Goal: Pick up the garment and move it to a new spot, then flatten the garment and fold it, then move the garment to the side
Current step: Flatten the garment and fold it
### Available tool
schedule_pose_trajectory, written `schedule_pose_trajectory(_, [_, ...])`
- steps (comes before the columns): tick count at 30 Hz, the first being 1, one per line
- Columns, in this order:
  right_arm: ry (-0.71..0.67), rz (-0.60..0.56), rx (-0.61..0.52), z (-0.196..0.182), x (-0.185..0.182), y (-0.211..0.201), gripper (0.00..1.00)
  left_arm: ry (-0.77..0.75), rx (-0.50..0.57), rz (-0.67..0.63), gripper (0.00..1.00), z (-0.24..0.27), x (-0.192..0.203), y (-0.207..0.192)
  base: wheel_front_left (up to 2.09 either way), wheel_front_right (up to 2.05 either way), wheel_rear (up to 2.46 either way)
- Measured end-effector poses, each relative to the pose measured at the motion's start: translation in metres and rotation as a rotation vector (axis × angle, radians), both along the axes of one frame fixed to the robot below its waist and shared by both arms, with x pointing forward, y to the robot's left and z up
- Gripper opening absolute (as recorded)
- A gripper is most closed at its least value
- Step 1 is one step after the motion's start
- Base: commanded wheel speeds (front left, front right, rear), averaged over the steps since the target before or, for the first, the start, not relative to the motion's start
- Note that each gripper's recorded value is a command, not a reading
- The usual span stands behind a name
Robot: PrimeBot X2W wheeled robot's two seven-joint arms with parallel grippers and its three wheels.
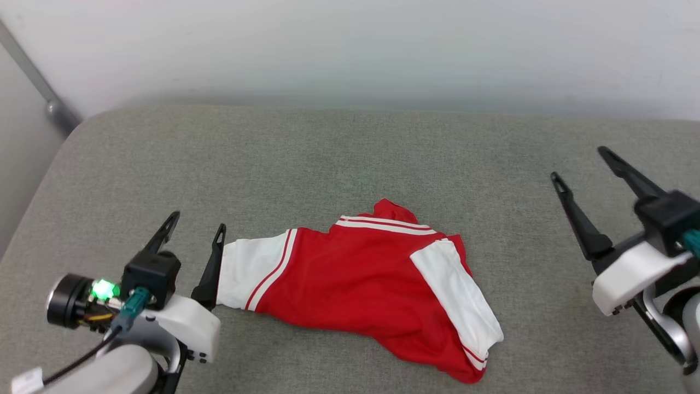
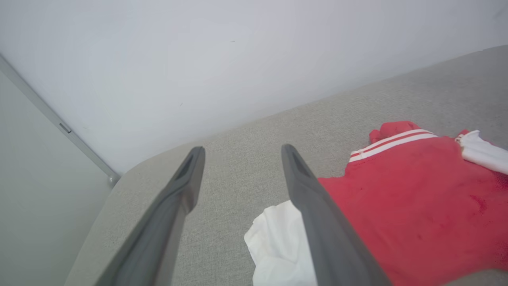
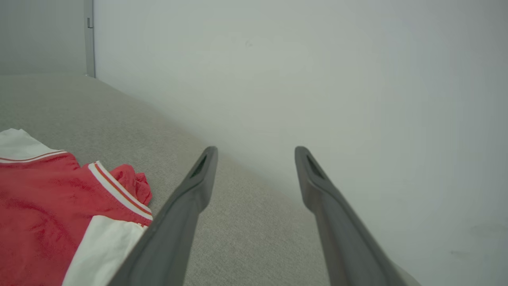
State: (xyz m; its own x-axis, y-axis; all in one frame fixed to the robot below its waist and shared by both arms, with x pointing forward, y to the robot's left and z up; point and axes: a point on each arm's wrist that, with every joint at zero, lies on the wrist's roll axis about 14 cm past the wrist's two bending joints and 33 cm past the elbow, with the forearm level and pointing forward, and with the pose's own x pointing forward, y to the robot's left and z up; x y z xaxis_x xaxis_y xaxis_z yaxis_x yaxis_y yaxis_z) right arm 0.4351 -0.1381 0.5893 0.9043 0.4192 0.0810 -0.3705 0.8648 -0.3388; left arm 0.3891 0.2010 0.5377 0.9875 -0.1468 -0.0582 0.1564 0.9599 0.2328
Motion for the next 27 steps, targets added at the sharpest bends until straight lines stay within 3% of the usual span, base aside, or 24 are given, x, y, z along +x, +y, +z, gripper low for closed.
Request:
schedule_pose_trajectory(5, [0.203,0.098,-0.140,-0.014,0.001,0.020,1.00,-0.069,-0.049,0.135,1.00,0.004,-0.011,0.010,0.00,0.00,0.00])
schedule_pose_trajectory(11, [0.564,0.179,-0.294,-0.070,-0.020,0.032,1.00,-0.176,-0.083,0.260,1.00,0.019,-0.022,0.020,0.00,0.00,0.00])
schedule_pose_trajectory(17, [0.811,0.242,-0.410,-0.117,-0.039,0.036,1.00,-0.201,-0.108,0.320,1.00,0.013,-0.031,0.024,0.00,0.00,0.00])
schedule_pose_trajectory(27, [1.039,0.319,-0.468,-0.192,-0.055,0.052,1.00,-0.145,-0.144,0.350,1.00,-0.019,-0.027,0.021,0.00,0.00,0.00])
